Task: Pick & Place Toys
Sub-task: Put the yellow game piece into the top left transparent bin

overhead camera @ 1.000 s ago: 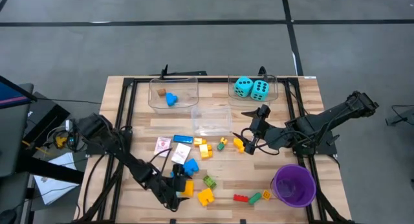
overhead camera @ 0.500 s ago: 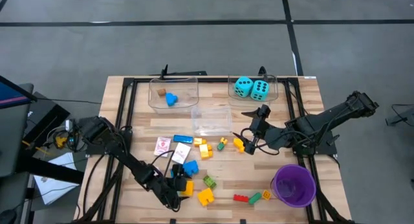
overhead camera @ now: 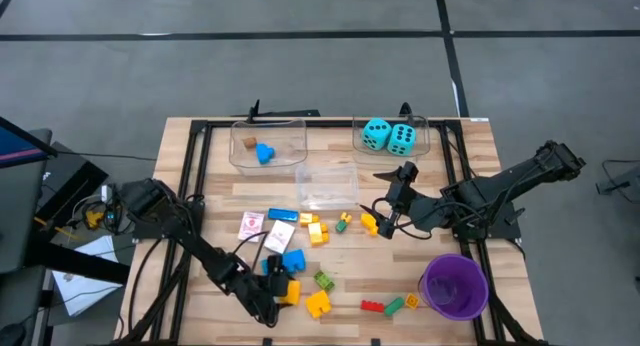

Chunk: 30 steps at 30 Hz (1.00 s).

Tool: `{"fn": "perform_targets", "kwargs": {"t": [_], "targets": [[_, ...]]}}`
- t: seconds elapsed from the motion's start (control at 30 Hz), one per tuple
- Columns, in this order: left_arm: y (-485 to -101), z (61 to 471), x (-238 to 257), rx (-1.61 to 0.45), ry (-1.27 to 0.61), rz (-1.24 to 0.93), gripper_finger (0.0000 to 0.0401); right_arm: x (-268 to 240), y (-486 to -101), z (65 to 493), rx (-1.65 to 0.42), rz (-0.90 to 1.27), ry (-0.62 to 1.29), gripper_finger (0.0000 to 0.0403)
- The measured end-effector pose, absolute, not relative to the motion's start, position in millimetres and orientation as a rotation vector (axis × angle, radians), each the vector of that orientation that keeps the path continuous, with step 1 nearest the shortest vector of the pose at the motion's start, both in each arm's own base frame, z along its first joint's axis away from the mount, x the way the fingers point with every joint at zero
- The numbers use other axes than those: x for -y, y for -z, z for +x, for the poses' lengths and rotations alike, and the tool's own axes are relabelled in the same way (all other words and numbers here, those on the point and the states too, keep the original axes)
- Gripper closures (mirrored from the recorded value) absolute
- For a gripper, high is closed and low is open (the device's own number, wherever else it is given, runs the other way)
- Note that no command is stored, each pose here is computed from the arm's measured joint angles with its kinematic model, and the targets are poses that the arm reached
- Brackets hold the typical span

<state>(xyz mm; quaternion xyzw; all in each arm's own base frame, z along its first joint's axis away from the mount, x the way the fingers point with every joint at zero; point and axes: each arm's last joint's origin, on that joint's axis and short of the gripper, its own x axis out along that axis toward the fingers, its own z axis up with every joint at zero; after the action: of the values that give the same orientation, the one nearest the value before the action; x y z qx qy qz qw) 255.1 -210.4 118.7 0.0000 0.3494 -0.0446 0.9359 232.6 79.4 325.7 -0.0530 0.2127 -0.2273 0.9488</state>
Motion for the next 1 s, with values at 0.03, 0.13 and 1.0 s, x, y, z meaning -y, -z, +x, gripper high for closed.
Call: {"fn": "perform_targets", "kwargs": {"t": [0.03, 0.13, 1.0], "targets": [[-122, 255, 210, -0.703, 0.098, -0.001, 0.0112, -79, -326, 233, -0.433, -0.108, 0.463, 0.0007], [-137, 255, 210, -0.658, 0.115, -0.004, 0.0103, -79, -326, 233, -0.432, -0.108, 0.463, 0.0007], [-279, 265, 7, -0.369, -0.590, 0.308, 0.0107, -79, -326, 233, -0.436, -0.123, 0.460, 0.0007]]}}
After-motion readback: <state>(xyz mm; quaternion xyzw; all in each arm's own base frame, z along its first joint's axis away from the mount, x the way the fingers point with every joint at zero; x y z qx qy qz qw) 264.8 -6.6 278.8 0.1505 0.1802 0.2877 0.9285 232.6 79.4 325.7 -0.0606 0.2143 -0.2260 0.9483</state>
